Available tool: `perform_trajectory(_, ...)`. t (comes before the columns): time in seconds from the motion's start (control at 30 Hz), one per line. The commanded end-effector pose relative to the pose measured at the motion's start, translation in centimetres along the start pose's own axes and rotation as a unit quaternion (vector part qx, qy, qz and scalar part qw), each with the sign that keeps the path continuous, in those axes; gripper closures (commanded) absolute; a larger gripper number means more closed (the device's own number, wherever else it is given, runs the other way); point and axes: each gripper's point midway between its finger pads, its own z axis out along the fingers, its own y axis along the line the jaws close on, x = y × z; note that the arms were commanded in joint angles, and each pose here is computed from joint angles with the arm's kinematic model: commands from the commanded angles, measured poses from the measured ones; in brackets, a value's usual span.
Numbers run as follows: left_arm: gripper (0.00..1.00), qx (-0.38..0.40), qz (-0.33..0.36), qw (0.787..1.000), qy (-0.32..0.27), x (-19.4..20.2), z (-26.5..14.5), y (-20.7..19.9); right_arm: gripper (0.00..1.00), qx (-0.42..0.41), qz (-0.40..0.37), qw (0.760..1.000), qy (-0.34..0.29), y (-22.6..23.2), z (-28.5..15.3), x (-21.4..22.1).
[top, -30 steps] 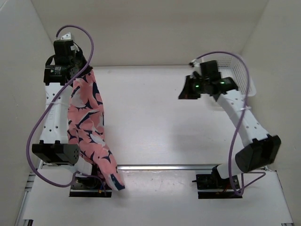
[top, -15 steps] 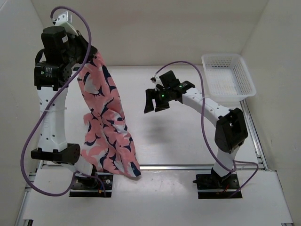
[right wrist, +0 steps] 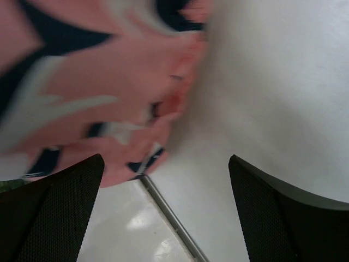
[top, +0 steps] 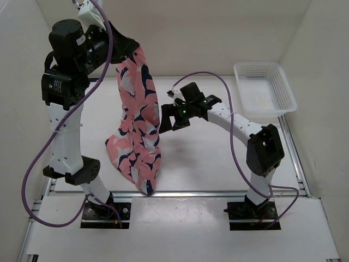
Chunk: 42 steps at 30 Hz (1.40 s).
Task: Fold and stack the shorts
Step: Flatten the shorts out
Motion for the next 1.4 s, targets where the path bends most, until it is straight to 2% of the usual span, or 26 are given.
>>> perform_trajectory(0.0,0.9,0.032,-0.005,0.999,-0.014,-0.9,-0.6,-1.8,0.0,-0.091,-0.078,0.993,0.013,6.2,0.9,0.5)
perform_trajectory(0.1,0.9,0.031,-0.003,0.999,-0.022,-1.3,-2.0,-2.2,0.0,-0.125,-0.111,0.986,0.018,9.3,2.7,0.6)
perform_trajectory(0.17,0.9,0.027,0.002,0.999,-0.025,-1.3,-2.9,-2.2,0.08,-0.134,-0.11,0.985,0.017,10.1,4.2,0.1)
perform_trajectory(0.2,0.9,0.025,0.003,0.999,-0.031,-1.6,-3.3,-2.3,0.15,-0.138,-0.113,0.984,0.008,10.4,4.4,-0.7)
perform_trajectory(0.23,0.9,0.02,0.0,1.0,-0.022,-1.1,-3.1,-2.0,0.27,-0.135,-0.114,0.984,-0.012,11.0,4.3,-2.2)
perform_trajectory(0.27,0.9,0.014,0.004,1.0,-0.024,-1.2,-3.7,-1.9,0.64,-0.124,-0.11,0.986,-0.019,10.7,4.7,-2.7)
perform_trajectory(0.3,0.9,0.009,0.004,1.0,-0.026,-1.3,-3.6,-1.7,0.8,-0.106,-0.109,0.988,-0.036,10.0,4.5,-3.8)
perform_trajectory(0.37,0.9,-0.003,0.002,1.0,-0.024,-1.2,-4.2,-1.1,1.0,-0.063,-0.085,0.993,-0.059,8.4,4.0,-5.4)
perform_trajectory(0.4,0.9,-0.004,0.007,1.0,-0.024,-1.2,-4.2,-1.1,1.0,-0.018,-0.08,0.993,-0.086,6.9,3.5,-6.7)
perform_trajectory(0.5,0.9,-0.027,0.011,0.999,-0.021,-1.1,-3.4,0.7,1.0,0.081,-0.061,0.986,-0.135,4.0,0.3,-9.0)
perform_trajectory(0.6,0.9,-0.043,0.01,0.999,-0.027,-1.8,-2.5,2.3,1.0,0.169,-0.053,0.959,-0.222,1.2,-5.5,-13.0)
perform_trajectory(0.7,0.9,-0.033,0.003,0.998,-0.047,-3.3,-1.8,2.9,1.0,0.19,-0.062,0.937,-0.287,1.6,-11.0,-15.9)
perform_trajectory(0.77,0.9,0.002,0.0,0.999,-0.047,-3.6,-1.3,2.0,1.0,0.182,-0.063,0.934,-0.302,2.3,-12.7,-16.7)
perform_trajectory(0.83,0.9,0.009,-0.007,0.999,-0.042,-3.4,-0.9,1.8,1.0,0.167,-0.063,0.941,-0.289,2.2,-12.6,-16.3)
perform_trajectory(0.9,0.9,0.013,-0.009,0.999,-0.033,-3.0,-0.7,1.9,0.89,0.105,-0.057,0.963,-0.241,2.4,-10.5,-14.8)
perform_trajectory(0.93,0.9,0.011,-0.011,0.999,-0.028,-2.7,-0.8,2.0,0.73,0.071,-0.055,0.972,-0.218,2.7,-8.9,-14.2)
perform_trajectory(1.0,0.9,0.011,-0.012,1.0,-0.027,-2.6,-1.2,1.8,0.48,0.014,-0.066,0.984,-0.168,3.1,-6.1,-12.4)
perform_trajectory(1.03,0.9,0.007,-0.006,0.999,-0.031,-2.7,-1.8,1.7,0.24,-0.038,-0.072,0.989,-0.123,3.6,-4.4,-10.7)
perform_trajectory(1.13,0.9,0.001,0.002,0.999,-0.042,-3.2,-3.5,1.5,0.01,-0.078,-0.126,0.987,-0.058,4.9,-0.3,-6.7)
perform_trajectory(1.27,0.9,-0.009,0.005,0.999,-0.045,-3.1,-5.2,1.2,0.01,-0.08,-0.152,0.985,-0.018,4.7,3.3,-4.2)
perform_trajectory(1.37,0.9,-0.011,0.008,0.999,-0.041,-2.7,-6.1,0.9,0.01,-0.063,-0.162,0.984,-0.037,4.6,5.5,-5.7)
